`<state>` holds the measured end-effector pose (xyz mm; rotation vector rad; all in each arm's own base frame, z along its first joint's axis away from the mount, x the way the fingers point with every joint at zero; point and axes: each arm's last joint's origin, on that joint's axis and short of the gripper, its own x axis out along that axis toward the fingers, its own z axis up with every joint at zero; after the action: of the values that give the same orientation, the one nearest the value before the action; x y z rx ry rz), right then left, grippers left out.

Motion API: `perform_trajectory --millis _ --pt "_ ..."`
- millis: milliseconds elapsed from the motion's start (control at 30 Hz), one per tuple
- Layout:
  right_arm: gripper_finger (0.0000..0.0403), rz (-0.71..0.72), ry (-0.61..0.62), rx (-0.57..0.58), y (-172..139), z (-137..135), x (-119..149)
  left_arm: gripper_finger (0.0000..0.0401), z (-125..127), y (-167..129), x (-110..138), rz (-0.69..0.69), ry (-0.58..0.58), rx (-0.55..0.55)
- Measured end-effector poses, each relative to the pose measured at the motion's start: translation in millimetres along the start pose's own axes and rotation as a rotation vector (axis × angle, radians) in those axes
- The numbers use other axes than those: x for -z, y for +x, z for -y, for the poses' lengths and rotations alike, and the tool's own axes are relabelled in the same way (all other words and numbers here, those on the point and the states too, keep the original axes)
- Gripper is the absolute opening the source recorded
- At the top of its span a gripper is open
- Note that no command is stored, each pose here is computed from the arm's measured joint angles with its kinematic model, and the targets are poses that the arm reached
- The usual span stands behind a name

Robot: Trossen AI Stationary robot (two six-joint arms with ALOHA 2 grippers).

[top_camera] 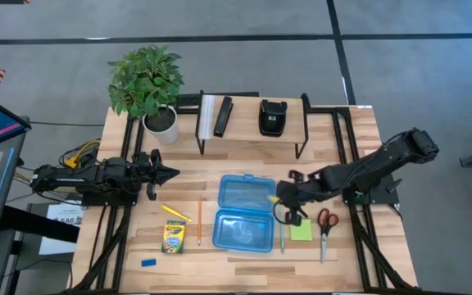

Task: Pack school essentials
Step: Put the right yellow pen into the blue supply box

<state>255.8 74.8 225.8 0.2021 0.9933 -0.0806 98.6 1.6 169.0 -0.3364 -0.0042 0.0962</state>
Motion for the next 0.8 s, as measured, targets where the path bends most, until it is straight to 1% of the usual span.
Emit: perform_trajectory --millis 100,200,267,367,500,633,800 --pt "0.0024 0.047 -0.051 -0.014 3 -9 -25 0.0000 0 0 0 0.001 0.000 -0.003" --pt "0.0013 0.048 -0.091 -0.007 15 -16 -46 0.0000 0 0 0 0.003 0.000 -0.004" --pt "0.0005 0.028 -0.115 0.001 26 -21 -57 0.0000 0 0 0 0.002 0.000 -0.004" --pt "0.0007 -0.049 -0.129 0.036 40 -23 -65 0.0000 0 0 0 0.003 0.000 -0.004" --pt "0.0032 -0.139 -0.158 0.069 51 -20 -69 0.0000 0 0 0 0.001 0.000 -0.001" --pt "0.0063 -0.168 -0.159 0.090 55 -11 -73 0.0000 0 0 0 0.001 0.000 -0.001" --pt "0.0098 -0.180 -0.145 0.121 55 14 -81 0.0000 0 0 0 0.001 0.000 -0.001"
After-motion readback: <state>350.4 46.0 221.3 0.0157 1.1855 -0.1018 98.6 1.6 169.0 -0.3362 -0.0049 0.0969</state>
